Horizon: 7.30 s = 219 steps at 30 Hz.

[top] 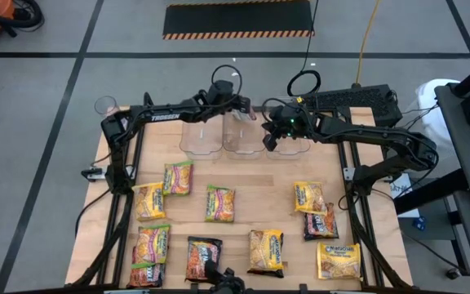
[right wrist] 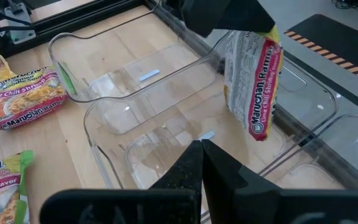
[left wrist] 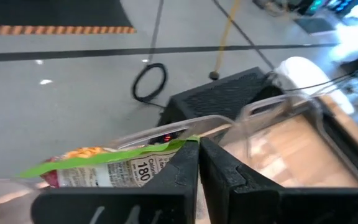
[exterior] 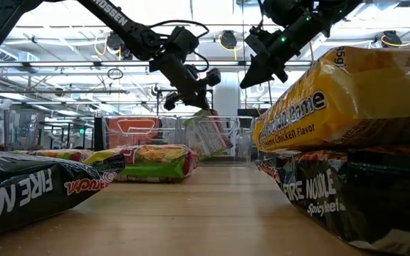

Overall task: Sort Maruchan noodles
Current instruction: Put the green noodle pack into the center transparent bin, then put the yellow noodle pack into the right transparent bin

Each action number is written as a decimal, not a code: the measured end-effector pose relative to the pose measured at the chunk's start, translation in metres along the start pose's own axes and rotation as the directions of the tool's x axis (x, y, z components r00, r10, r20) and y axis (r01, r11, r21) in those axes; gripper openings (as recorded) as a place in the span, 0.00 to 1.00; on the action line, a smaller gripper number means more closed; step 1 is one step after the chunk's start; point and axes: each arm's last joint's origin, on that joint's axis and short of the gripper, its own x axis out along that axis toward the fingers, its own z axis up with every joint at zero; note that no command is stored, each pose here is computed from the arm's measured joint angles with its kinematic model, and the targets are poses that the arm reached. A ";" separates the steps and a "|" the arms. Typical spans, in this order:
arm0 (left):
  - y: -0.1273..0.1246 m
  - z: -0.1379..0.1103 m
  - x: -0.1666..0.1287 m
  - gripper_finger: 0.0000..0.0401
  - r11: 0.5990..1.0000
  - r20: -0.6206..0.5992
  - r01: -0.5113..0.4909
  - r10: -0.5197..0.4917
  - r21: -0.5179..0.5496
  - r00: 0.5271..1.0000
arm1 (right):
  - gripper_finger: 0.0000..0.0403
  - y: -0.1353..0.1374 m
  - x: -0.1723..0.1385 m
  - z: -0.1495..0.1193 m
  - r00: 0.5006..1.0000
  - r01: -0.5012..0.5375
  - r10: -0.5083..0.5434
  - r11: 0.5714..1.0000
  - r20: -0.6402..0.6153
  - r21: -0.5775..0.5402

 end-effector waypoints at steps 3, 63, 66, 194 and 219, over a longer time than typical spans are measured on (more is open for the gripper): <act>-0.002 0.003 0.000 0.08 0.999 0.012 0.041 -0.041 -0.036 0.999 | 0.00 0.000 0.000 0.000 1.000 0.000 0.000 1.000 0.000 0.000; -0.022 0.022 -0.273 0.12 0.635 -0.631 0.671 -0.351 0.383 0.692 | 0.00 0.035 -0.133 -0.013 0.948 -0.312 0.319 0.934 0.014 -0.172; -0.022 0.014 -0.283 0.12 0.622 -0.681 0.689 -0.321 0.373 0.658 | 0.00 0.042 -0.134 -0.017 0.939 -0.341 0.342 0.928 -0.017 -0.154; -0.048 -0.021 -0.317 0.12 0.465 -0.803 0.820 -0.315 0.334 0.506 | 0.17 0.156 -0.023 -0.157 0.378 -0.635 0.643 0.703 -0.666 0.319; -0.048 -0.021 -0.317 0.12 0.468 -0.802 0.819 -0.316 0.332 0.507 | 0.17 0.149 -0.017 -0.180 0.396 -0.623 0.750 0.643 -0.530 0.445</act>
